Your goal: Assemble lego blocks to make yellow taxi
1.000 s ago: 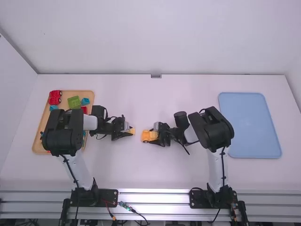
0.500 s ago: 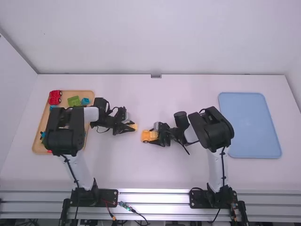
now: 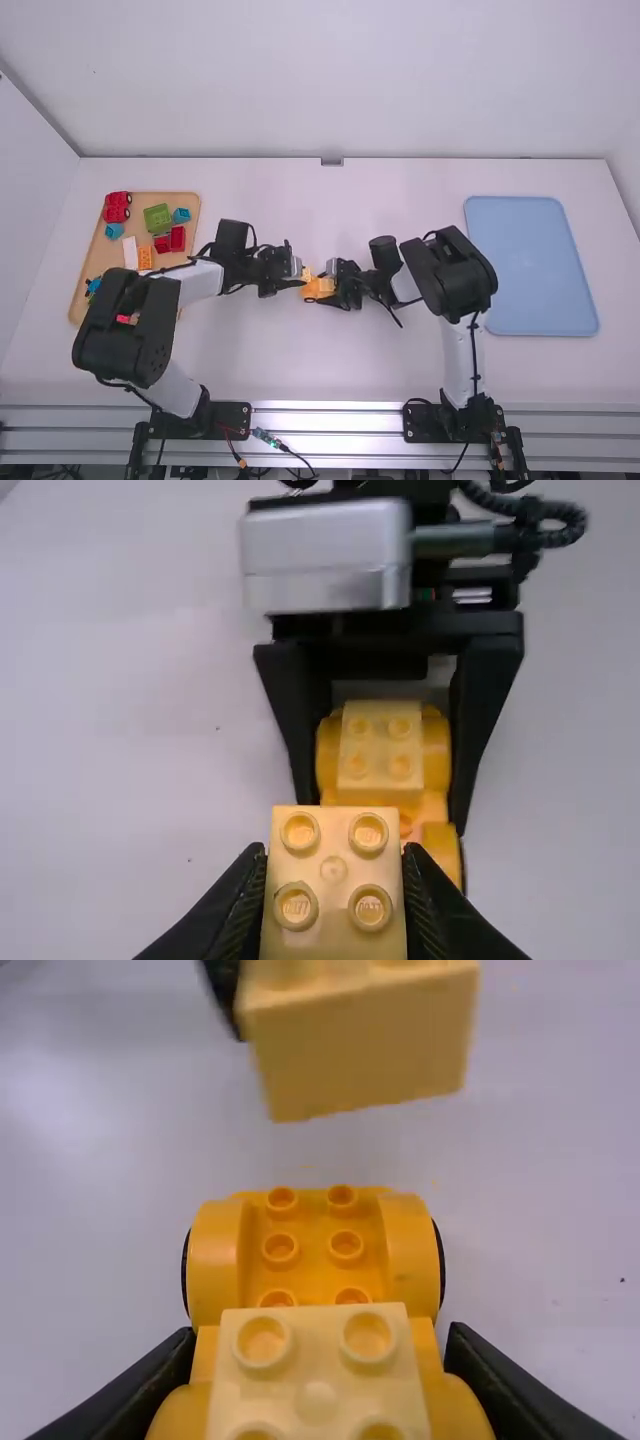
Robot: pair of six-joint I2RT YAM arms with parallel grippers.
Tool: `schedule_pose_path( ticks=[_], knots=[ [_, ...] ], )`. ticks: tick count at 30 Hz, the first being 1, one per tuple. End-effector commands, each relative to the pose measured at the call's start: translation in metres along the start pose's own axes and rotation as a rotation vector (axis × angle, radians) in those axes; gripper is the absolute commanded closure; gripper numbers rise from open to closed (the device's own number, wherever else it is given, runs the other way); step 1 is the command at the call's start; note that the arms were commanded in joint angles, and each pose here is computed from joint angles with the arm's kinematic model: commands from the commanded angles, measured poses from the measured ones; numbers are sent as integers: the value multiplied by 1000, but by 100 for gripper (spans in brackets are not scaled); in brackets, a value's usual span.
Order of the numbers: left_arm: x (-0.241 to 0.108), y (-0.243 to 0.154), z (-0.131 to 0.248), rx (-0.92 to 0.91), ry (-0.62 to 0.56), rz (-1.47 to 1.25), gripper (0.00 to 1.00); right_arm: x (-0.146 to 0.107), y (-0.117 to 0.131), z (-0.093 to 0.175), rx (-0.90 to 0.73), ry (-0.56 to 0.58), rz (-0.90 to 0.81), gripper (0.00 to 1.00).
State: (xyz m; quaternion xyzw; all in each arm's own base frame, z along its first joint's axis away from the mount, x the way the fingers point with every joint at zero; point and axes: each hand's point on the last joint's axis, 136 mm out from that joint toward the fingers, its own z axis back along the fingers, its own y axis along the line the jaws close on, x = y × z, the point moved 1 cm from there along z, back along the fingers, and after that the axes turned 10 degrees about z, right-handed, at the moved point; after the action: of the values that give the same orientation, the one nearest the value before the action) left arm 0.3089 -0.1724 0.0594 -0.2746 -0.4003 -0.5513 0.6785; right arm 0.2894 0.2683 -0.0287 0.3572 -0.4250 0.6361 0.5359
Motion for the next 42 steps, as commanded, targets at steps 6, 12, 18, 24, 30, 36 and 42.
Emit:
schedule_pose_path(
  ticks=[6,12,18,24,30,36,42],
  knots=[
    [-3,-14,-4,-26,5,33,98,-18,3,0,-15,64,-26,51],
    [-3,-19,-7,-34,2,10,98,-12,6,0,6,31,-21,51],
    [-10,-21,-12,-53,-15,24,98,-11,8,-1,18,25,-3,52],
    [-10,-23,-19,-99,-41,39,98,-12,9,0,20,28,-12,52],
    [-14,-20,-25,-110,-33,50,98,-12,9,0,20,28,-11,52],
    [-17,-17,-29,-117,-30,57,98,-11,15,-1,48,13,16,53],
    [-17,-21,-32,-129,-43,49,98,-11,14,0,46,12,18,53]
  ],
)
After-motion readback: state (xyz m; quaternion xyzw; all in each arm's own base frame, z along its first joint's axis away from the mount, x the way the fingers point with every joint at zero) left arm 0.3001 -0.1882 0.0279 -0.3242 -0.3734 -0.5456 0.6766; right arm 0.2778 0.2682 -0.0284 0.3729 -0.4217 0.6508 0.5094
